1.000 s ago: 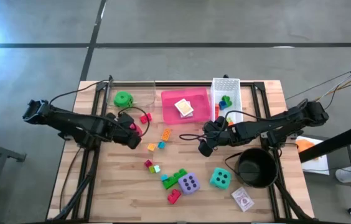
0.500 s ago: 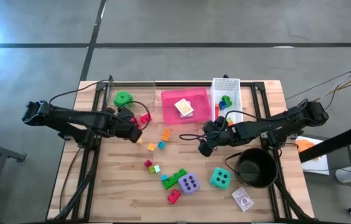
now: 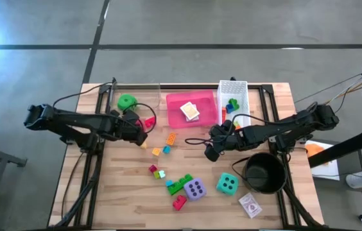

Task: Pick & Place Toys
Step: Put the red die into the transparent bin

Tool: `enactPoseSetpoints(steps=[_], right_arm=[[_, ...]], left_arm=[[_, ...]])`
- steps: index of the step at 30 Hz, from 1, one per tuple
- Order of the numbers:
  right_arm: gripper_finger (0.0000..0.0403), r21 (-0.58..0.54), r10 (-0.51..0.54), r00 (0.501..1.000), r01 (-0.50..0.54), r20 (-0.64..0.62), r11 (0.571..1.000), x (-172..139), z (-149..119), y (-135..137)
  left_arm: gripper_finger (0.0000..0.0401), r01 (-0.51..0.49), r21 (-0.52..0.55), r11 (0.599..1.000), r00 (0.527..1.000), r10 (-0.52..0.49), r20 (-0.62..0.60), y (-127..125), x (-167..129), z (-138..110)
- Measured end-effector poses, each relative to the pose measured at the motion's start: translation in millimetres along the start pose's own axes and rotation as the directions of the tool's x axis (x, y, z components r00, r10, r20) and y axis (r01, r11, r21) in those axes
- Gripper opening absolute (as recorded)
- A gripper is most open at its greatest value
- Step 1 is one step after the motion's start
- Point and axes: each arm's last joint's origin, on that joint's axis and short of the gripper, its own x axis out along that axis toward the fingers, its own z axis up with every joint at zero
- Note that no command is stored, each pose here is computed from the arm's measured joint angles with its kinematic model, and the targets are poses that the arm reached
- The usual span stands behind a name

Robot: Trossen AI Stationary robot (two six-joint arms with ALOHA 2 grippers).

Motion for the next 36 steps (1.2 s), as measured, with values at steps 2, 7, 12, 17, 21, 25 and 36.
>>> enactPoseSetpoints(steps=[2, 7, 12, 17, 21, 25, 36], right_arm=[[0.0334, 0.000, 0.000, 1.000, 0.000, 0.000, 1.000, 0.0, 0.0, 0.0], [0.0334, 0.001, 0.002, 1.000, -0.002, 0.002, 1.000, 0.0, 0.2, 0.2], [0.0334, 0.002, 0.002, 1.000, -0.002, 0.002, 1.000, 0.0, 0.3, 0.2], [0.0334, 0.004, 0.005, 1.000, -0.005, 0.006, 1.000, 0.0, 0.6, 0.5], [0.0334, 0.005, 0.006, 1.000, -0.006, 0.008, 1.000, 0.0, 0.8, 0.6], [0.0334, 0.007, 0.008, 1.000, -0.008, 0.010, 1.000, 0.0, 1.0, 0.8], [0.0334, 0.008, 0.009, 1.000, -0.009, 0.011, 1.000, 0.0, 1.2, 0.9]], left_arm=[[0.0010, -0.004, -0.004, 1.000, 1.000, 0.004, 0.017, 0.8, -1.2, 3.3], [0.0010, -0.020, -0.012, 1.000, 0.999, 0.020, 0.044, 4.0, -3.5, 11.7], [0.0010, -0.041, -0.029, 0.999, 0.996, 0.043, 0.077, 8.8, -5.6, 23.3], [0.0009, -0.053, -0.044, 0.998, 0.993, 0.057, 0.101, 14.4, -5.6, 36.2], [0.0009, -0.054, -0.046, 0.997, 0.991, 0.059, 0.123, 18.9, -1.2, 47.8], [0.0008, -0.056, -0.049, 0.997, 0.991, 0.061, 0.122, 25.8, 6.1, 58.2], [0.0008, -0.044, -0.050, 0.998, 0.984, 0.052, 0.169, 40.6, 19.2, 81.6]])
